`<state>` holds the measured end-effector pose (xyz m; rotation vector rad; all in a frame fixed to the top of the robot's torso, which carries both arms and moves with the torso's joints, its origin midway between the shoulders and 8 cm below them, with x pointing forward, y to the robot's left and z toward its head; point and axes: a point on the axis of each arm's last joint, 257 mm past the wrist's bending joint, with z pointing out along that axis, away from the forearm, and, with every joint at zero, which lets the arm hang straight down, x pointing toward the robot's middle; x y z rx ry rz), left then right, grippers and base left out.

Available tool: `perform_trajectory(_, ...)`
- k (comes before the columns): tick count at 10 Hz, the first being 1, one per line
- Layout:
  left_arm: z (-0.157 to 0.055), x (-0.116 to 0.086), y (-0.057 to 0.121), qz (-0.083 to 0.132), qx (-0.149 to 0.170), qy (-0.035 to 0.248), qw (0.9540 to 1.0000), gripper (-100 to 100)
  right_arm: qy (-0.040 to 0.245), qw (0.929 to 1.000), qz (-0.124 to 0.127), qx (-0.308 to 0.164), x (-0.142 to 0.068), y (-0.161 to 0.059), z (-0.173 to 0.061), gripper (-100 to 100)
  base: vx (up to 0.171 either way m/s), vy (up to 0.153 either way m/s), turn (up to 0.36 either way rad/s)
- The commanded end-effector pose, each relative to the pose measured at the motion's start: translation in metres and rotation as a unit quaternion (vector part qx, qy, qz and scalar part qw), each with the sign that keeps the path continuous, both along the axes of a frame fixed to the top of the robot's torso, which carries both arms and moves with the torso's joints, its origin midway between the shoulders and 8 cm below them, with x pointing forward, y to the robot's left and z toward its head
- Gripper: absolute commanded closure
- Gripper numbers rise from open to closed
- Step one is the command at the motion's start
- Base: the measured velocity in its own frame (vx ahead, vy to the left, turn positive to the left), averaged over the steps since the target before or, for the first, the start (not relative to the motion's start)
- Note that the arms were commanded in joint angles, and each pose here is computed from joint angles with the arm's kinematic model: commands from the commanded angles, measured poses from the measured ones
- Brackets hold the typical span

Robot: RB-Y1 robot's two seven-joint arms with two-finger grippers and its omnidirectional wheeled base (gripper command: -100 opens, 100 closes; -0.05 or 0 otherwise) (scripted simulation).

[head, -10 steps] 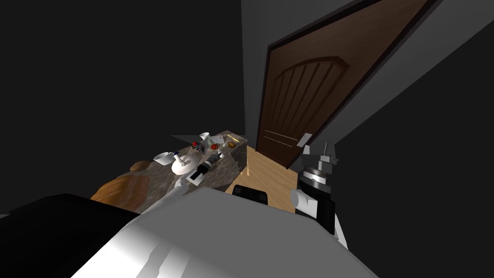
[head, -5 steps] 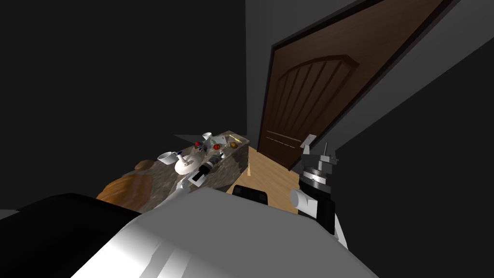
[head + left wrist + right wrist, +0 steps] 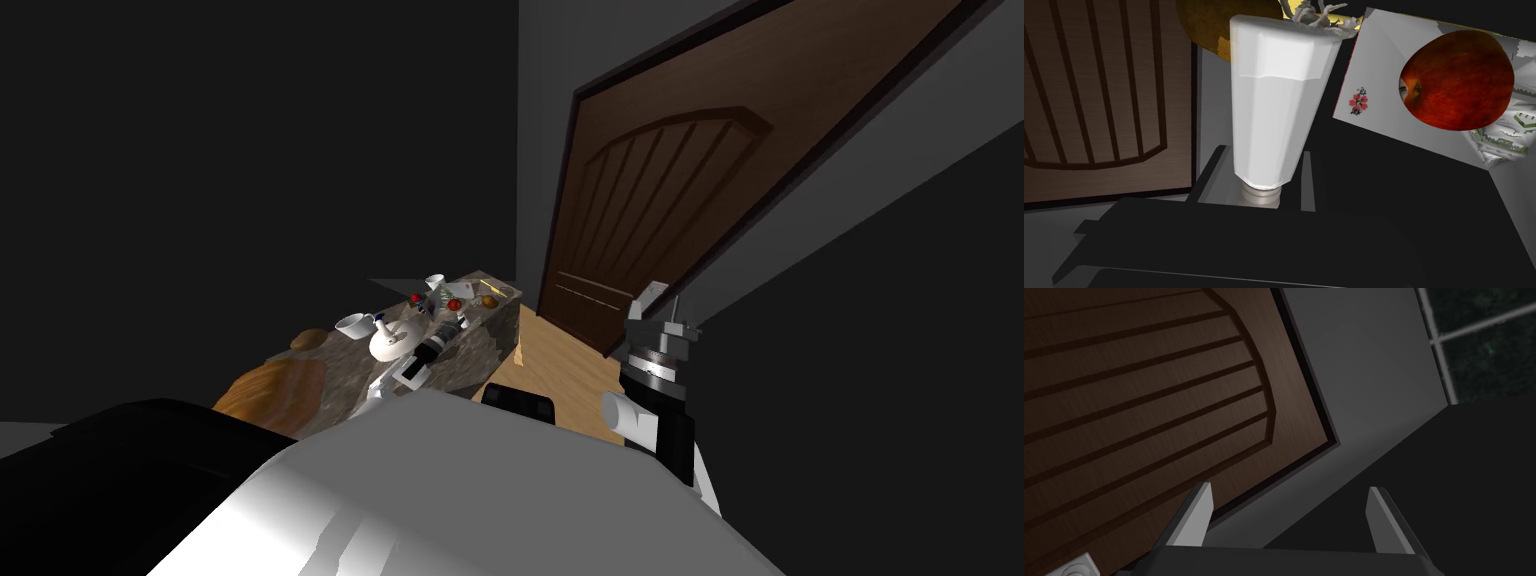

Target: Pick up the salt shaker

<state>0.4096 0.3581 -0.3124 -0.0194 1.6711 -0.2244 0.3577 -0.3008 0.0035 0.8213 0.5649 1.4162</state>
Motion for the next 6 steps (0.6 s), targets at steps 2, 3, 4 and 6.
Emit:
perform_trajectory(2,0.0069,-0.0031,-0.0031,0.014,0.001,-0.003,0.9999,100,0.0,1.0,0.0,0.0,0.0,0.0,0.0,0,0.019,0.034,0.034)
perform_trajectory(3,0.0101,-0.0018,-0.0073,0.007,0.015,-0.006,0.9999,100,0.0,1.0,0.0,0.0,0.0,0.0,0.0,0,0.027,0.045,0.062)
perform_trajectory(4,0.0084,-0.0021,-0.0088,0.003,0.025,-0.004,0.9997,100,0.0,1.0,0.0,0.0,0.0,0.0,0.0,0,0.012,0.022,0.006)
perform_trajectory(6,0.009,-0.0023,-0.007,0.005,0.019,-0.004,0.9998,0,0.0,1.0,0.0,0.0,0.0,0.0,0.0,0,0.001,0.004,-0.001)
